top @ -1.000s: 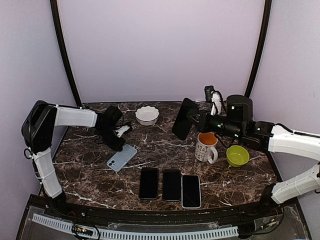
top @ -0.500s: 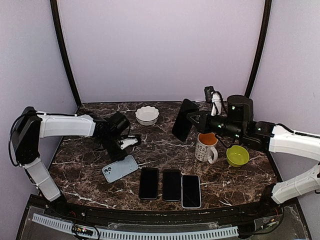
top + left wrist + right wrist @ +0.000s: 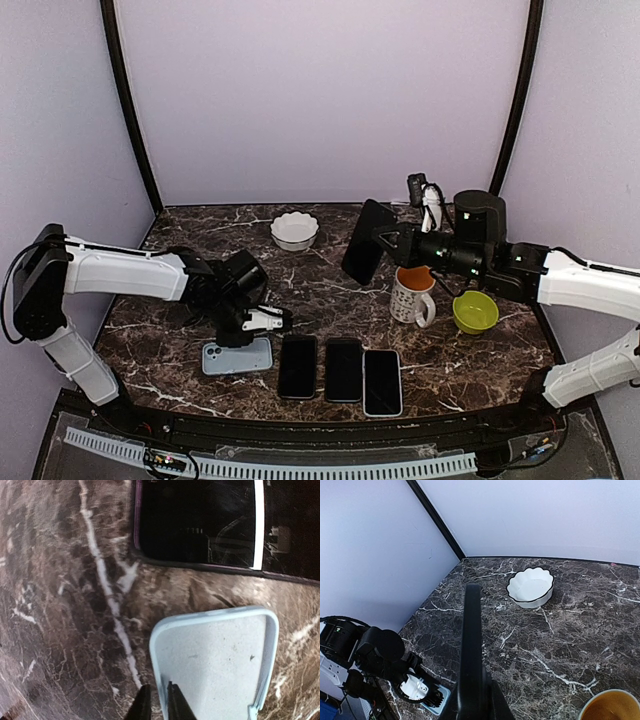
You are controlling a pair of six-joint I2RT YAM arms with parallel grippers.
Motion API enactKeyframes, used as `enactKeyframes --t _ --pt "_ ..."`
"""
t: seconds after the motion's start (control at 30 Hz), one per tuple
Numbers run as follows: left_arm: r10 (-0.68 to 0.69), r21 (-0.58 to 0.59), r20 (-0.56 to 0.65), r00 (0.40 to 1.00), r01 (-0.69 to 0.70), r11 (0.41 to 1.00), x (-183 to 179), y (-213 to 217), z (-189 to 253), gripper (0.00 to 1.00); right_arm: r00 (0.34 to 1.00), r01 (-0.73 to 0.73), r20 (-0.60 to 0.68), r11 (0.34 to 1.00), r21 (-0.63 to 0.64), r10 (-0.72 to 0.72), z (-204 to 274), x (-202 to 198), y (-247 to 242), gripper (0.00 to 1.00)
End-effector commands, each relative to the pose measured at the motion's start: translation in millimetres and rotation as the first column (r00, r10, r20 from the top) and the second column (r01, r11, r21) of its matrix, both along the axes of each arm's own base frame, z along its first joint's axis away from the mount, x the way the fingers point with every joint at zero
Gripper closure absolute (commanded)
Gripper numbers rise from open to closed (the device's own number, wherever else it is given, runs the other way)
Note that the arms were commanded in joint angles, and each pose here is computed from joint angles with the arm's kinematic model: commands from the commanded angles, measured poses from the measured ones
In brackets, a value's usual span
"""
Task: Put the phone into the phone case
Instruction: Adjust the phone case at the center of the board, then rotate the phone case at the center of the board.
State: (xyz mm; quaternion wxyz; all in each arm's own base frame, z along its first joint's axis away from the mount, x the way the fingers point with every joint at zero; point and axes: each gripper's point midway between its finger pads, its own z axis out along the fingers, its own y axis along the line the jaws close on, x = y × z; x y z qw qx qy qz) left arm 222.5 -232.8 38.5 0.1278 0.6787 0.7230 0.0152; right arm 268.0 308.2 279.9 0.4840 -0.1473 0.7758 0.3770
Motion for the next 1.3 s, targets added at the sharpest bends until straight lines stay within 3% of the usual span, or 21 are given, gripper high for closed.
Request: enactKeyframes --t 0.0,0.03,0.1,0.17,0.23,0.27,0.3,0.33,0.4,0.5,0.7,0.77,0.87,1.07,1.17,1.27 --pt "0.062 -0.052 0.186 0.981 -0.054 0.997 38 -10 25 0.68 0.999 -0.008 0.053 0.996 0.087 0.004 25 -1 1 1.0" --pt "0.125 -0.078 0.201 0.972 -0.112 0.991 43 -10 29 0.48 0.999 -0.006 0.054 0.996 0.088 0.001 26 -2 0 1.0" --pt "0.263 -0.147 0.24 0.934 -0.233 0.961 55 -10 40 0.28 0.999 -0.005 0.052 0.996 0.086 0.0 25 -2 -1 1.0" --pt "0.451 -0.235 0.258 0.854 -0.397 0.887 67 -3 53 0.19 0.999 -0.006 0.052 0.996 0.085 0.001 24 -3 -1 1.0" --pt "0.694 -0.355 0.226 0.683 -0.606 0.712 76 15 71 0.15 0.999 -0.007 0.05 0.997 0.08 0.003 22 -3 -2 1.0" --pt "0.826 -0.387 0.129 0.549 -0.739 0.551 72 31 69 0.16 0.999 -0.009 0.048 0.997 0.078 0.005 21 -4 -1 1.0" --pt "0.874 -0.399 0.066 0.482 -0.79 0.466 65 40 69 0.2 0.999 -0.011 0.047 0.997 0.076 0.007 20 -4 -1 1.0" --pt "0.924 -0.382 -0.063 0.376 -0.865 0.326 56 46 60 0.22 0.999 -0.013 0.046 0.997 0.075 0.009 20 -4 -1 1.0" --pt "0.946 -0.335 -0.208 0.248 -0.927 0.17 36 56 43 0.28 0.999 -0.015 0.045 0.997 0.076 0.012 18 -4 -1 1.0" --pt "0.954 -0.244 -0.272 0.128 -0.968 0.061 8 78 15 0.27 0.999 -0.021 0.045 0.997 0.076 0.018 18 -5 0 1.0" --pt "0.966 -0.125 -0.253 0.052 -0.992 0.021 -24 103 -13 0.25 0.999 -0.025 0.042 0.997 0.072 0.022 17 -7 -1 1.0" --pt "0.964 -0.099 -0.262 0.044 -0.995 0.019 -31 104 -19 0.31 0.999 -0.022 0.043 0.997 0.074 0.019 16 -7 -2 1.0" --pt "0.96 -0.064 -0.276 0.043 -0.998 0.026 -40 104 -26 0.49 0.999 -0.022 0.042 0.997 0.075 0.019 16 -8 -2 1.0" --pt "0.944 -0.045 -0.298 0.143 -0.99 0.136 -43 95 -24 0.96 0.999 -0.019 0.052 0.997 0.073 0.016 20 -7 -2 1.0" --pt "0.938 -0.059 -0.281 0.203 -0.979 0.194 -37 92 -19 1.0 0.998 -0.018 0.057 0.997 0.074 0.014 22 -6 -2 1.0" --pt "0.933 -0.154 -0.238 0.269 -0.959 0.237 -13 87 3 1.0 0.998 -0.02 0.06 0.997 0.074 0.015 24 -6 -2 1.0"
